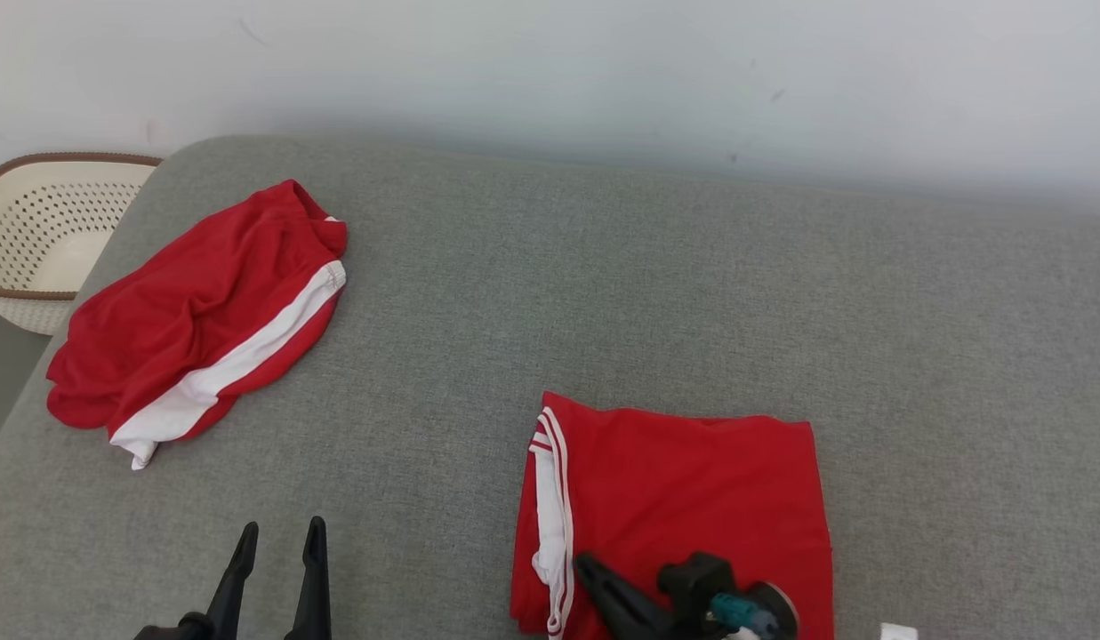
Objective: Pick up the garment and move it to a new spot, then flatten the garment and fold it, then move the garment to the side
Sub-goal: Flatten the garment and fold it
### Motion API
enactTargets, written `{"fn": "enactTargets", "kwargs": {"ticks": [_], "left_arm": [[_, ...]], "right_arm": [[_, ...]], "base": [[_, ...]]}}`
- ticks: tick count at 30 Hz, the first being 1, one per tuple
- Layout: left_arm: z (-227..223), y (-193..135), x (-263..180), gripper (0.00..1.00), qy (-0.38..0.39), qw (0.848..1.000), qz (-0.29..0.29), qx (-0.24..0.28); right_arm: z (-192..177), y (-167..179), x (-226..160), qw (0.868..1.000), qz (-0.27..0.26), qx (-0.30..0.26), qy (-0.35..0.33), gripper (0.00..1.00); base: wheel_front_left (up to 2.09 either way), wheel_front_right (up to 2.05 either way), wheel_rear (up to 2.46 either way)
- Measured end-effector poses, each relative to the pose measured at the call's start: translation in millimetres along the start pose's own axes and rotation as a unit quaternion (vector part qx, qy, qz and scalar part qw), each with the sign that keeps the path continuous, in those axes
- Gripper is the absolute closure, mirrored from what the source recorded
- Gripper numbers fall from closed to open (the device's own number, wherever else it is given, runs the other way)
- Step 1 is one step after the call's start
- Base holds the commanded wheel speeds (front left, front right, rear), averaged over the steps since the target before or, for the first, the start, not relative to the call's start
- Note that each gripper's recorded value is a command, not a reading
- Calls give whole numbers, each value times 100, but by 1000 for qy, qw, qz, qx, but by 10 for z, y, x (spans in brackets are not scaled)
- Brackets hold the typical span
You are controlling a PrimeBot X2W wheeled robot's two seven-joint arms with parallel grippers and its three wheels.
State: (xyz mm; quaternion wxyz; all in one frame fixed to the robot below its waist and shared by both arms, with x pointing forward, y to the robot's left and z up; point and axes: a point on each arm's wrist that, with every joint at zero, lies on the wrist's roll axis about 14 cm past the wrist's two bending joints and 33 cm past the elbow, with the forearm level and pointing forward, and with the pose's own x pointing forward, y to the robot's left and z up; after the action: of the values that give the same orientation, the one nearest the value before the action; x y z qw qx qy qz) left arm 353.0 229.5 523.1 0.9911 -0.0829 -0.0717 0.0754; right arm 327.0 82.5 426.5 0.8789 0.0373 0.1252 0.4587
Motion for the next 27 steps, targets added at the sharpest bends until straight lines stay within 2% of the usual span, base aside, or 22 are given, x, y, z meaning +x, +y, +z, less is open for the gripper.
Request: {"fn": "enactTargets", "kwargs": {"ticks": [8, 15, 23, 24, 26, 27], "left_arm": [[30, 30, -30, 0, -4, 1000, 5, 0], [50, 42, -52, 0, -6, 1000, 7, -2], [44, 31, -31, 0, -6, 1000, 6, -3], [45, 28, -27, 0, -7, 1000, 5, -3], [45, 15, -17, 0, -7, 1000, 4, -4], [48, 6, -11, 0, -8, 1000, 2, -4]], "right_arm": [[-54, 316, 7, 999, 50, 5, 10, 100], [-342, 512, -96, 995, 81, 23, 60, 100], [-41, 382, -18, 997, 74, 32, 21, 100], [23, 330, -11, 997, 68, 33, 11, 82], [139, 210, -14, 998, 54, 28, -7, 19], [197, 135, -20, 999, 44, 25, -17, 0]], "base": [[0, 0, 0], [0, 0, 0], [0, 0, 0], [0, 0, 0], [0, 0, 0], [0, 0, 0]]}}
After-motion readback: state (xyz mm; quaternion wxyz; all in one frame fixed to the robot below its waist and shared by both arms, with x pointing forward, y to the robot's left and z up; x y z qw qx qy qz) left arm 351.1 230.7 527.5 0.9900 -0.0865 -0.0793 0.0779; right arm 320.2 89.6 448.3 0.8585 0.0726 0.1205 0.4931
